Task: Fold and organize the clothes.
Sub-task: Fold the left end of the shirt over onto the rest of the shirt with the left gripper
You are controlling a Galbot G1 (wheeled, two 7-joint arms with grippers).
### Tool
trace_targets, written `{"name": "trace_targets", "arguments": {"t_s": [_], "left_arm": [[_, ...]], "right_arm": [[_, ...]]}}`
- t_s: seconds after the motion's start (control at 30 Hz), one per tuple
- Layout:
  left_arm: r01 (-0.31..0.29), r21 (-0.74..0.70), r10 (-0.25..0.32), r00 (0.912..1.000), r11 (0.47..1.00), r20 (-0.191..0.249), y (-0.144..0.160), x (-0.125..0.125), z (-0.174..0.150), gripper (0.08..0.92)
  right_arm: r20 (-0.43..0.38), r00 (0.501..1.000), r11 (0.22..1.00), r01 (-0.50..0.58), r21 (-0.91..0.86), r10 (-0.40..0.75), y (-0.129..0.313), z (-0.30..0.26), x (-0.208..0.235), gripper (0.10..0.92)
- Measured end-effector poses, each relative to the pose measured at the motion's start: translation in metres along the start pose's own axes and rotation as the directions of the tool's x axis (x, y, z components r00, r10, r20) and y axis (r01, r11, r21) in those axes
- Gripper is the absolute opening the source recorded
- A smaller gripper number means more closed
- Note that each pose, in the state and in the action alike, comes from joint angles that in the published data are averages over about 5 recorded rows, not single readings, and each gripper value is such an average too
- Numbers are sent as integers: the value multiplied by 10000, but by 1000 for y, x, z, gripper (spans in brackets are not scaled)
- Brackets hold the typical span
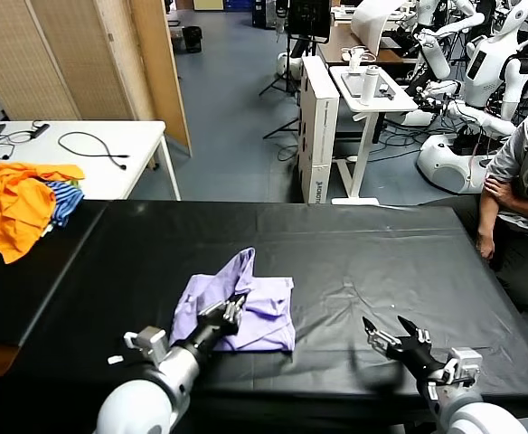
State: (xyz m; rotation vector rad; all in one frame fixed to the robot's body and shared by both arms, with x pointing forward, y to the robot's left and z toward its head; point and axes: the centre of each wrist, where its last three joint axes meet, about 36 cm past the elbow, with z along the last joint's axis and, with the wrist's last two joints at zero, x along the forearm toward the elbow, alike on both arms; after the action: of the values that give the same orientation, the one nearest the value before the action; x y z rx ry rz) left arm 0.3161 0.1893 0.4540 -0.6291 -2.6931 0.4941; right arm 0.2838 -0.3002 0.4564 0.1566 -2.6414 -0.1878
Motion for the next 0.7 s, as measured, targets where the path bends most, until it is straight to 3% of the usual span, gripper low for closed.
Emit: {"name": "trace_targets", "arguments": {"t_s": [0.43, 0.53, 0.7], "left_arm": [[210, 119, -209, 9997, 9997, -148, -2, -20, 17, 163], [284, 111, -281, 9993, 9995, -237, -3, -25, 25, 274], [275, 537, -251, 9987, 9982, -449, -13, -29, 38, 589]], "right_arm": [[19, 9994, 9991, 355, 239, -356, 6, 0, -3, 907], [15, 9980, 9969, 624, 483, -626, 7, -4, -5, 907], [68, 9941, 9907, 1071, 835, -1080, 13, -13, -8, 907]]}}
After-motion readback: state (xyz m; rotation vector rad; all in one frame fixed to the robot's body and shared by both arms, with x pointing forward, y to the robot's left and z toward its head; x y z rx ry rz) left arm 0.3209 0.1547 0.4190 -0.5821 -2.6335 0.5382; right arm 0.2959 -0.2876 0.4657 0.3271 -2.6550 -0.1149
